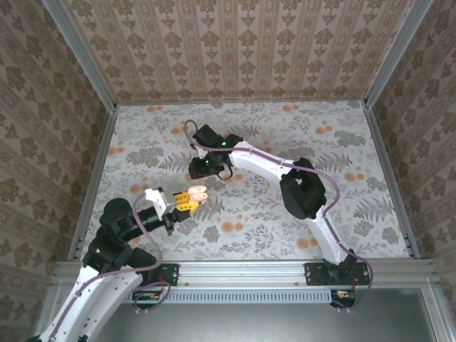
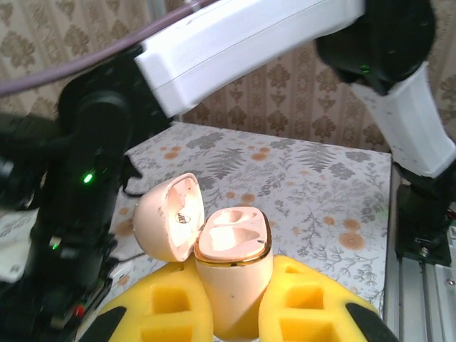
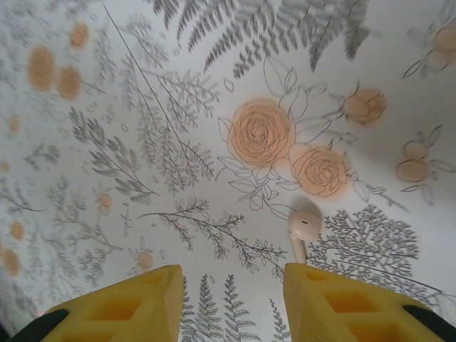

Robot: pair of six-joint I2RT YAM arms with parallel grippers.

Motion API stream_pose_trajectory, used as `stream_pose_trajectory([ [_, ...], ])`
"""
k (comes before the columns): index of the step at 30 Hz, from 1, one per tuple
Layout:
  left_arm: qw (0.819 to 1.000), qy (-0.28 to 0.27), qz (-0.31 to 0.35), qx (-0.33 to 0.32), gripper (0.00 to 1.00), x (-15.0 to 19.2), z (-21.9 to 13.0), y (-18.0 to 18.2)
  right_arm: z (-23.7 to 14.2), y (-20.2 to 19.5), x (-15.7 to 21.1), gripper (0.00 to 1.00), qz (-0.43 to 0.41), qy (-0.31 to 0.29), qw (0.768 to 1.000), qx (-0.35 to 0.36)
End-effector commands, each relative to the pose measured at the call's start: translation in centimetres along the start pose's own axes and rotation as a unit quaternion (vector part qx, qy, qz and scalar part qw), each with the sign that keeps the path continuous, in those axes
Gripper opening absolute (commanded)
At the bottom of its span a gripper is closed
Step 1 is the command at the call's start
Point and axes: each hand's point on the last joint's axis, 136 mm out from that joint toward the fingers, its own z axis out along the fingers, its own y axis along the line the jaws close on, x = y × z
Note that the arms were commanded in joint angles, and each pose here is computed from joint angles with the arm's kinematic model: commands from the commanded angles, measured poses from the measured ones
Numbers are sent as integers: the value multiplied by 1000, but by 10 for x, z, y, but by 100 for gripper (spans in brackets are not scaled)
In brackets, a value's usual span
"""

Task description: Insert wireless bluetooth earbuds into charging case

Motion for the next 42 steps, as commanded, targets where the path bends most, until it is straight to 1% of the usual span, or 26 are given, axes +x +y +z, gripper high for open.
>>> stream_pose_trajectory([
  [1, 997, -42, 64, 26, 0, -13, -5, -12, 2, -5, 4, 42, -4, 13, 999, 29],
  [10, 991, -52, 126, -6, 0, -18, -16, -11, 14, -11, 12, 41, -6, 23, 999, 44],
  [14, 987, -69, 144, -21, 0, -23, -21, -10, 21, -11, 14, 41, -9, 26, 999, 46],
  [15, 986, -69, 152, -19, 0, -23, -22, -12, 22, -11, 14, 41, -9, 26, 999, 45],
  [16, 983, -70, 169, 2, 0, -22, -22, -19, 23, -11, 15, 42, -8, 26, 999, 44],
  [17, 982, -69, 178, 8, 0, -23, -22, -22, 25, -11, 15, 41, -7, 27, 999, 43],
  [22, 978, -67, 195, 13, 0, -23, -23, -24, 29, -7, 14, 41, -9, 29, 999, 39],
  [28, 978, -53, 201, -6, 0, -18, -24, -18, 35, -9, 16, 41, -14, 34, 998, 47],
  [33, 978, -50, 202, -11, 0, -16, -26, -18, 38, -12, 15, 33, -17, 36, 998, 54],
  [34, 978, -45, 201, -25, 0, -16, -26, -13, 38, -12, 14, 32, -17, 35, 998, 55],
  [42, 979, -40, 196, -25, 0, -12, -25, -12, 37, -15, 10, 34, -27, 30, 997, 68],
])
